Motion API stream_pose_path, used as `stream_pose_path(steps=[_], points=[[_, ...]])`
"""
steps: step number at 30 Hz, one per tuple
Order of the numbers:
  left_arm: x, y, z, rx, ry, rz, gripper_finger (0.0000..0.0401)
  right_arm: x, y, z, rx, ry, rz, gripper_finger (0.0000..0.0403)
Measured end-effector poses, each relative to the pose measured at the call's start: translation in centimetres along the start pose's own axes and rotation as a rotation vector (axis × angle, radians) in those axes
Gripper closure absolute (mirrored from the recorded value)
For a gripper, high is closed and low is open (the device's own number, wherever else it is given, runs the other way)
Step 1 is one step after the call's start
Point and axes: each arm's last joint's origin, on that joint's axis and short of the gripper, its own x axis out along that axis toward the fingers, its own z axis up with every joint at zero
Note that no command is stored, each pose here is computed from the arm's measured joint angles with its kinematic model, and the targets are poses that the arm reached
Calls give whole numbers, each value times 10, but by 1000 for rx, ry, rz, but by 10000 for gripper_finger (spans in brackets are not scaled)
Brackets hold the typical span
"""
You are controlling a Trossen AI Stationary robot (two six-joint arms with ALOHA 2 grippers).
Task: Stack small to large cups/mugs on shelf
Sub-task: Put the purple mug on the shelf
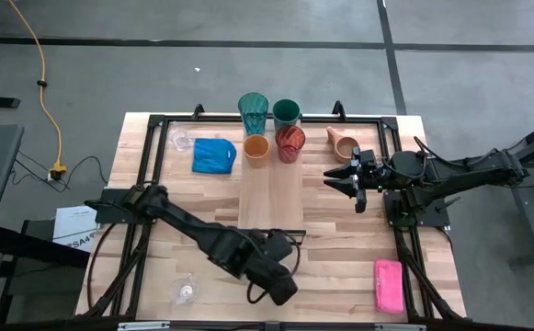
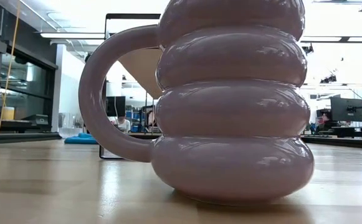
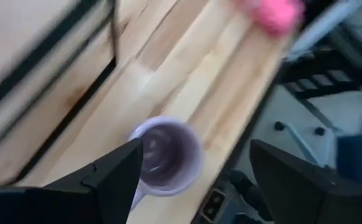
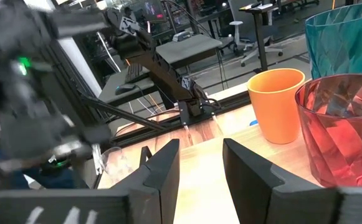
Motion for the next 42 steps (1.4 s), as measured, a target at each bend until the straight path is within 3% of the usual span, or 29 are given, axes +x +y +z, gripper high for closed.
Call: stream_pose_path(steps=[6, 11, 15, 19, 23, 25, 30, 35, 38, 42], points=[[-79, 9, 1, 91, -64, -153, 119, 0, 0, 0, -1, 6, 1, 289], [-148, 22, -1, 160, -258, -219, 119, 0, 0, -1, -2, 13, -1, 289], [-177, 43, -11, 215, -385, -48, 119, 0, 0, -2, 1, 25, 20, 289], [-178, 64, -27, 230, -388, 165, 119, 0, 1, -1, 50, 22, 35, 289], [-162, 80, -39, 261, -365, 207, 139, 0, 1, 0, 86, 15, 37, 289], [-152, 91, -46, 296, -342, 147, 163, 0, 1, 0, 100, 11, 30, 289], [-141, 137, -55, 316, -337, -186, 253, 0, 0, 1, 137, -12, -4, 289], [-151, 203, -52, 310, -562, -530, 335, 2, 2, 5, 146, -57, 10, 289], [-157, 244, -52, 232, -730, -613, 366, 5, 3, 7, 151, -85, 22, 289], [-162, 282, -65, 109, -826, -678, 393, 10, 4, 6, 197, -83, 23, 289]])
